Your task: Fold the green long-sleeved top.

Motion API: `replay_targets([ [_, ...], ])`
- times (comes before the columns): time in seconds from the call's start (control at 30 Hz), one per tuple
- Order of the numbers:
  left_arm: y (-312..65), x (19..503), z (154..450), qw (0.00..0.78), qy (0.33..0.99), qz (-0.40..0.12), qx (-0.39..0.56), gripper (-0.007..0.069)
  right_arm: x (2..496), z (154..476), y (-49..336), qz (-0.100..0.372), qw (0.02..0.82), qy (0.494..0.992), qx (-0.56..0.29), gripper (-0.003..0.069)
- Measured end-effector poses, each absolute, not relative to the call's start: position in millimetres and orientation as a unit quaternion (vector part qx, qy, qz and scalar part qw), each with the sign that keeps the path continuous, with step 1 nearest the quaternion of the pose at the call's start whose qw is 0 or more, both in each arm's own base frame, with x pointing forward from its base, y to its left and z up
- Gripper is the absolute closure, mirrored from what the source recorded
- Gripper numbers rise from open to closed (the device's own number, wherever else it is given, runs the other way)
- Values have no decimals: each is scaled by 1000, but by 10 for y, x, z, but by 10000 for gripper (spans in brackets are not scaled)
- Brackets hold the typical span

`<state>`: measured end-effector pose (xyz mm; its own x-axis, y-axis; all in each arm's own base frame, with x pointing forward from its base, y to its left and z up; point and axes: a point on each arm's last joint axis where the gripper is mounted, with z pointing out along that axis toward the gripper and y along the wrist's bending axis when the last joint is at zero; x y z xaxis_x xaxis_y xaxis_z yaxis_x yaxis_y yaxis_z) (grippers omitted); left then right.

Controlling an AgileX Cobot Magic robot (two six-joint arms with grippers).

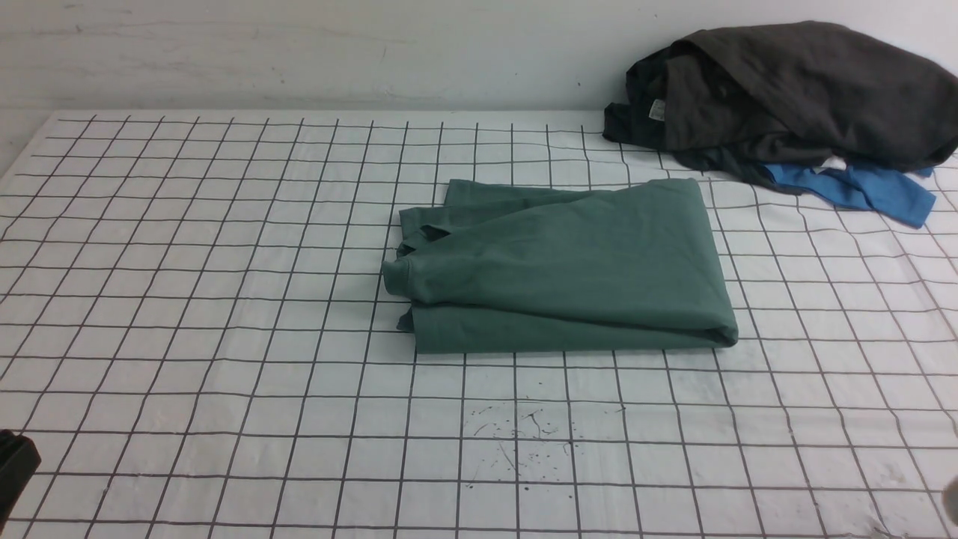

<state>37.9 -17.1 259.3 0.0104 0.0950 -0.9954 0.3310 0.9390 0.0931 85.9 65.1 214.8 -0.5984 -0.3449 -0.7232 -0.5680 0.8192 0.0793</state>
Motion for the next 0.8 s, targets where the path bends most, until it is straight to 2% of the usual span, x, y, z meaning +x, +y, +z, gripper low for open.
replay_targets([
  [0.07, -171, 379, 2593, 694, 698, -85, 153, 633, 824, 2032, 624, 146, 356, 885, -263, 673],
  [0.17, -171, 379, 2593, 694, 698, -85, 153, 633, 801, 2021, 598, 142, 374, 876, -270, 673],
  [0.37, -171, 379, 2593, 694, 698, -85, 153, 633, 648, 2108, 380, 125, 523, 807, -245, 673],
  [0.53, -171, 379, 2593, 694, 698, -85, 153, 633, 557, 1905, 198, 82, 614, 767, -165, 673],
  [0.63, -171, 379, 2593, 694, 698, -85, 153, 633, 545, 1824, 128, 68, 636, 763, -92, 673],
  [0.8, -171, 378, 2589, 694, 698, -85, 153, 633, 547, 1818, 73, 39, 637, 768, -52, 673],
])
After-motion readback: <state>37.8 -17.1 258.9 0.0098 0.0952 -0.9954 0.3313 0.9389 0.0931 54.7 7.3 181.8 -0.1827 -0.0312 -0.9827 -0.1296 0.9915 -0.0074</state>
